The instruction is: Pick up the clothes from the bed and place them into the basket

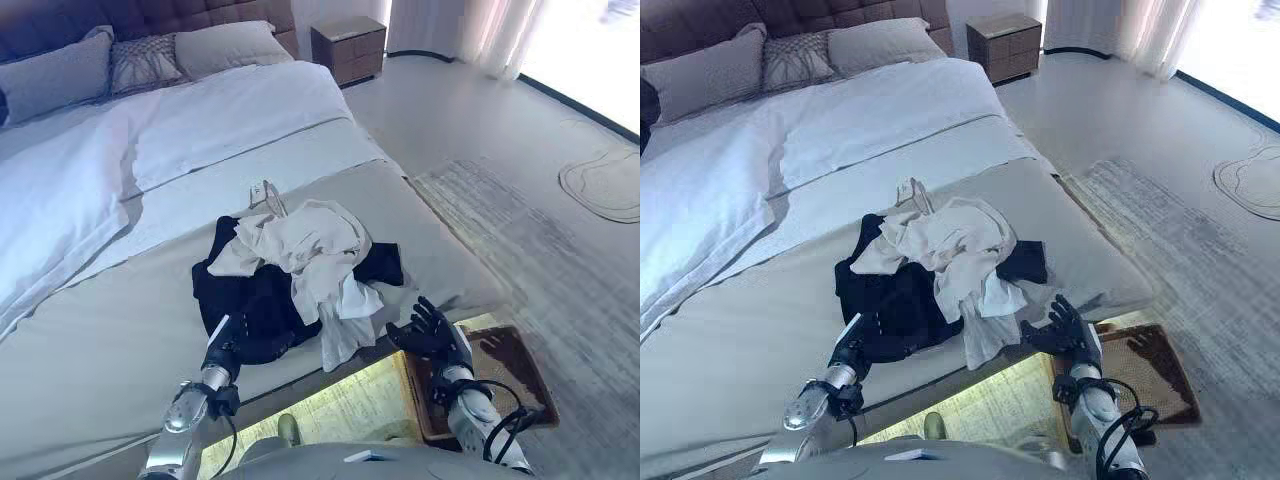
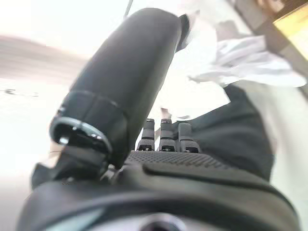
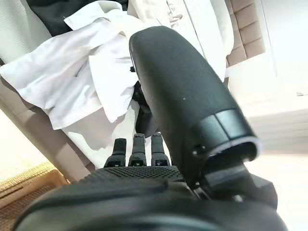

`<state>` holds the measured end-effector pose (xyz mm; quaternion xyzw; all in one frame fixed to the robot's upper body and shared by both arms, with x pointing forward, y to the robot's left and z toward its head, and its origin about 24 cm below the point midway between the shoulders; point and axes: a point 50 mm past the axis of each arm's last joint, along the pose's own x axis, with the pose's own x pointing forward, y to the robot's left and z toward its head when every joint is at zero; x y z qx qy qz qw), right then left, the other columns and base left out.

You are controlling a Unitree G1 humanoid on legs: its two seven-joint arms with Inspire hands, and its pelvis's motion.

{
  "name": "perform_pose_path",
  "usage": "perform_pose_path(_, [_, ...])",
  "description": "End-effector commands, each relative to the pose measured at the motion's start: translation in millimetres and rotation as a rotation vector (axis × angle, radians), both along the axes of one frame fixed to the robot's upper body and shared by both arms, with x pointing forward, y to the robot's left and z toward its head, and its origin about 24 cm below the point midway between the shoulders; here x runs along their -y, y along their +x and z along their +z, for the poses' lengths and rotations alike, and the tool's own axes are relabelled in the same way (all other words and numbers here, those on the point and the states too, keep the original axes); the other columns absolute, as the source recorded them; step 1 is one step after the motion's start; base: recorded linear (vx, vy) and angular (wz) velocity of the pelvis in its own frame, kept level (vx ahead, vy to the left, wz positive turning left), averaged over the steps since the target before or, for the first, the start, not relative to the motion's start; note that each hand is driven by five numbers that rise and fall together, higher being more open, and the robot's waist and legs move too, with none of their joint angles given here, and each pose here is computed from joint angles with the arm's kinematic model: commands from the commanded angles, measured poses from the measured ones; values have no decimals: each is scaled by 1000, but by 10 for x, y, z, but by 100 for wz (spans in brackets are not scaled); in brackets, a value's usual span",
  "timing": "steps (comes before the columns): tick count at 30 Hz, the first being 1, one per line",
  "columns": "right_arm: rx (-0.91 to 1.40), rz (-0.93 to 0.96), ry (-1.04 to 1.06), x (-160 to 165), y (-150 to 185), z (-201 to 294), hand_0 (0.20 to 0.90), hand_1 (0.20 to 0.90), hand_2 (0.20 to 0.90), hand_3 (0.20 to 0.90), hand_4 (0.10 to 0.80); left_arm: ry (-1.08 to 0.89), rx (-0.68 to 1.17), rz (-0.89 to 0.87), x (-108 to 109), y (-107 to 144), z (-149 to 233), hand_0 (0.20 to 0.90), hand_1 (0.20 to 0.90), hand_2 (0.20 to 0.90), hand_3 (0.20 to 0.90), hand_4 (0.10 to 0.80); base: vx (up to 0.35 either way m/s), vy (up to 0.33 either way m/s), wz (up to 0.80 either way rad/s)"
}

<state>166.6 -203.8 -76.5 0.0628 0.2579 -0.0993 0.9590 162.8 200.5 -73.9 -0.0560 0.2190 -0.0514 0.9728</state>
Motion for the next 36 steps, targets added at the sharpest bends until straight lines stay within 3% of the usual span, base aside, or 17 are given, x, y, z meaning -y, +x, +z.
perform_pose_path(1, [232, 10, 59, -77, 292, 363, 900, 900, 900, 900, 800, 23, 245, 24, -140, 342, 401, 900, 900, 900, 900, 800, 0, 0, 0])
perform_pose_path(9, [179, 72, 71, -148, 279, 291, 900, 900, 900, 900, 800, 123, 226, 91, -205, 357, 396, 900, 900, 900, 900, 800, 0, 0, 0])
perform_pose_path(17, [165, 119, -66, -86, 280, 299, 900, 900, 900, 900, 800, 162, 213, 65, -229, 364, 406, 900, 900, 900, 900, 800, 0, 0, 0])
perform_pose_path(27, [360, 124, -410, 57, 654, 718, 900, 900, 900, 900, 800, 203, 198, 73, -222, 460, 405, 900, 900, 900, 900, 800, -14, 23, 2])
perform_pose_path(36, [585, 130, -855, 345, 1155, 1442, 900, 900, 900, 900, 800, 232, 166, 7, -221, 476, 345, 900, 900, 900, 900, 800, 1, 98, 15])
